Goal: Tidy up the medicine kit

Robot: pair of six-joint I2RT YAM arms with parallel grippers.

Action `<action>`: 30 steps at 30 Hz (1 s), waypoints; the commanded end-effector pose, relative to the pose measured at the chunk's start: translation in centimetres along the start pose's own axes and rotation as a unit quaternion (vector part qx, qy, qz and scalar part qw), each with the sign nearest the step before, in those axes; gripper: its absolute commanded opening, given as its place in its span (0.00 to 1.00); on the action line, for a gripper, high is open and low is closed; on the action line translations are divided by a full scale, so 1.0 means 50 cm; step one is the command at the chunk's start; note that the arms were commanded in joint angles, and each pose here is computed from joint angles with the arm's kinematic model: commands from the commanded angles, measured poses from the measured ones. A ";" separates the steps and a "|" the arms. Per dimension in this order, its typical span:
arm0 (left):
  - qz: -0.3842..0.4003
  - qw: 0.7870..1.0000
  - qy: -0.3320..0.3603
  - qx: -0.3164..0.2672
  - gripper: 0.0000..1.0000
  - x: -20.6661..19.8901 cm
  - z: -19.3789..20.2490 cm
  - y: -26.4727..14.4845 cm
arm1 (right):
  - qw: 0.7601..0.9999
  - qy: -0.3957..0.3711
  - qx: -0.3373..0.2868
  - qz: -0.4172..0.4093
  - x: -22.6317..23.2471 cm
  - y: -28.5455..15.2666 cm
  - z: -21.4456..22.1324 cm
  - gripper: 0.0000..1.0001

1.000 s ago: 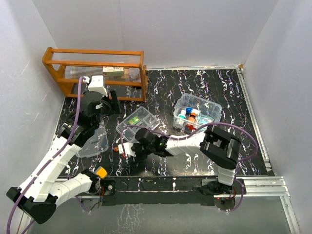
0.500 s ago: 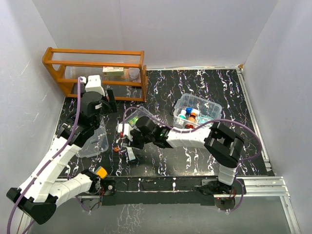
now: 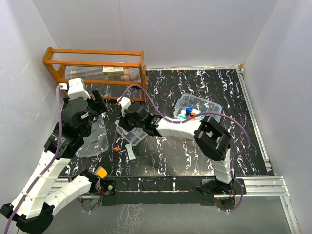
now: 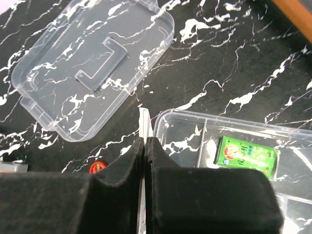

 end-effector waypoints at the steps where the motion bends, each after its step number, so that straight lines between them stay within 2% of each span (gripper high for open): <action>1: -0.015 1.000 -0.001 0.004 0.70 0.013 0.006 0.000 | 0.999 0.043 0.000 0.029 -0.014 0.029 -0.013 0.00; 12: 0.015 0.999 -0.027 0.006 0.71 -0.002 0.017 -0.006 | 0.997 0.038 0.036 0.052 -0.035 0.048 0.055 0.00; 21: 0.010 0.999 -0.032 0.038 0.71 -0.001 0.054 -0.001 | 0.996 0.046 0.060 0.046 -0.032 0.068 0.091 0.00; 23: 0.015 0.998 -0.034 0.049 0.71 -0.003 0.067 -0.002 | 0.996 0.049 0.064 0.041 -0.030 0.069 0.093 0.06; 28: 0.036 0.993 -0.037 0.105 0.73 -0.014 0.130 -0.005 | 0.995 0.070 0.046 0.048 -0.035 0.050 0.044 0.32; 30: 0.034 0.990 -0.044 0.128 0.73 -0.012 0.156 -0.009 | 0.994 0.085 0.035 0.066 -0.050 0.034 0.023 0.36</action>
Point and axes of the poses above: each gripper's point midway between its finger pads, its own y axis out along the fingers, its own x axis along the line the jaws close on, z = x × y, the point moved 1 cm from there along -y, back along the fingers, and after that the axes turned 9 degrees about -y, right-handed, at the moved point
